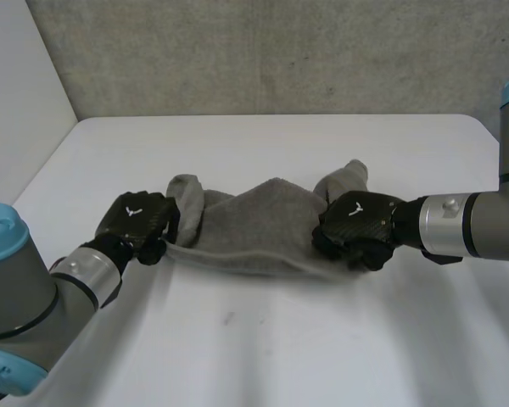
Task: Fold the towel.
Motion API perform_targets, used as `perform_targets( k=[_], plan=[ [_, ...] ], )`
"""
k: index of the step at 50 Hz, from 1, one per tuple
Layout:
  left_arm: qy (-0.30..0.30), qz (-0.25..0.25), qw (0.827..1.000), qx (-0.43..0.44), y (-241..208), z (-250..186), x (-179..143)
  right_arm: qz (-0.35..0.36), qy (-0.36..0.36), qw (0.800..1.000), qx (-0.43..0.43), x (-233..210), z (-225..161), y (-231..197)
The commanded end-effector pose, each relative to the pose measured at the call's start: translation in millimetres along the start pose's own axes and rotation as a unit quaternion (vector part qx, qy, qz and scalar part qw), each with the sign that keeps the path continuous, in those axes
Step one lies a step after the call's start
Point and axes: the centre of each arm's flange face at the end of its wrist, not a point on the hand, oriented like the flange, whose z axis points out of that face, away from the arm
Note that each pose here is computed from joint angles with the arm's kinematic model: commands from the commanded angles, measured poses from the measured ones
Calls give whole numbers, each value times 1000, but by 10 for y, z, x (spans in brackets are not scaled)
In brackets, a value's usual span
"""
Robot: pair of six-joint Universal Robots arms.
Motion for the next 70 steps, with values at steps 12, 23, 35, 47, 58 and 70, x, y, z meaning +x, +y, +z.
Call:
perform_targets(
  k=[12,23,35,47,58,70],
  plan=[
    [8,-2,997,78,-536,-49,88,178,153,965,118,219,-105,147],
    [51,-21,989,138,-1313,-261,341,337,213,911,103,-20,-384,714],
    [40,-23,985,169,-1633,-334,505,376,196,892,157,-300,-283,657],
    [49,-33,983,173,-1660,-374,560,393,201,866,236,-358,74,521],
    [24,-57,982,177,-1679,-345,419,371,302,852,212,-53,305,777],
    [-49,-68,984,159,-1542,-233,-4,312,370,854,191,132,55,801]
  ],
)
